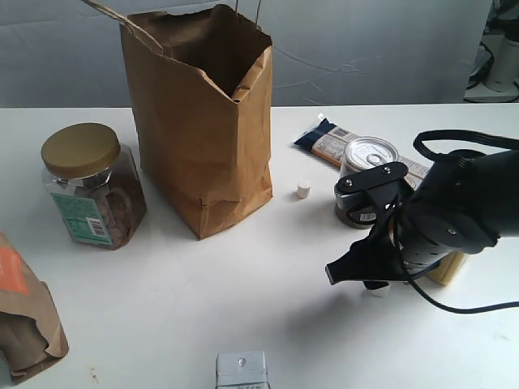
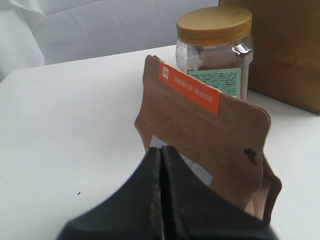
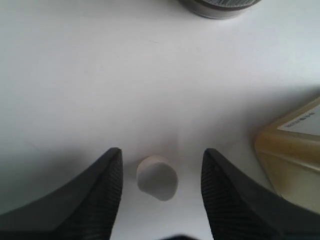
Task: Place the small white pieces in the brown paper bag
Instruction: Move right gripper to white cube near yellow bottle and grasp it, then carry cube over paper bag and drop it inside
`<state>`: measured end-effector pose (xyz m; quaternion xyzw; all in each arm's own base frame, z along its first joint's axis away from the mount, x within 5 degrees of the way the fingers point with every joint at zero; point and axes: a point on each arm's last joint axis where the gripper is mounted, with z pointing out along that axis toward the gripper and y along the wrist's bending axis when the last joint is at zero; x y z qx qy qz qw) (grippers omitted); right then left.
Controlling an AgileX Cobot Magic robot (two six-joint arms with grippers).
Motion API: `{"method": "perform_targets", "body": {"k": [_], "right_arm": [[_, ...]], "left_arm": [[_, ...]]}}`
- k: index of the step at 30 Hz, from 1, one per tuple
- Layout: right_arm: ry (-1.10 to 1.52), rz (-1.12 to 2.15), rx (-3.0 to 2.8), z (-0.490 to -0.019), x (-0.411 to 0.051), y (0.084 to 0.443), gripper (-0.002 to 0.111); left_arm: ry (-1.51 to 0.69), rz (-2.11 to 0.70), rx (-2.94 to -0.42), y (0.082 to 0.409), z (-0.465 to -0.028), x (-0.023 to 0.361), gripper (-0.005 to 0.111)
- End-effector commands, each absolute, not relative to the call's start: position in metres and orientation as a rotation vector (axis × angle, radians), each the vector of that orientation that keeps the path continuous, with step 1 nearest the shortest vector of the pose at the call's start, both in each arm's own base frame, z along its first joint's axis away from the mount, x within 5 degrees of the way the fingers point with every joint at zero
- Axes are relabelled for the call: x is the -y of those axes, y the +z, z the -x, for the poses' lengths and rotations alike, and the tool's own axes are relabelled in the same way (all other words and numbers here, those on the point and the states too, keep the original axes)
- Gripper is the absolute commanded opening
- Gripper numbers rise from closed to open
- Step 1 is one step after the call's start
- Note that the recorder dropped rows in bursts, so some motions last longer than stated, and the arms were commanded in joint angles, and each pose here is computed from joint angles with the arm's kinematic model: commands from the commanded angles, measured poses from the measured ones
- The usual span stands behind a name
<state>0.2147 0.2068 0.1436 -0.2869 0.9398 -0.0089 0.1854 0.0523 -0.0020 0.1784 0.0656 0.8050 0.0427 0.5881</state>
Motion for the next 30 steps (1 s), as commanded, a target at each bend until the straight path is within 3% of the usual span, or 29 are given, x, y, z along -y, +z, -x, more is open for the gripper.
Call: {"method": "perform_targets", "body": {"k": [1,11,15,22,30], "right_arm": [[-0.035,0.798,-2.655,-0.215,-0.205,0.143,0.046],[-0.054,0.816,-2.692,-0.216,-0.207,0.125,0.045],[-0.051,0.816,-2.691,-0.217,-0.207,0.125,0.033],[-0.053,0.832,-2.685,-0.215,-0.208,0.126,0.000],[0.104,0.853,-2.657,-0.205,-0.209,0.160,0.000]], "left_arm": [[0.088,-0.148,-1.868,0.178,-0.052,0.002,0.000],[0.088,-0.148,-1.868,0.178,-0.052,0.002,0.000],[0.088,-0.148,-1.868,0.178,-0.052,0.002,0.000],[0.088,-0.148,-1.868,0.178,-0.052,0.002,0.000],[0.088,-0.148,-1.868,0.178,-0.052,0.002,0.000]]}}
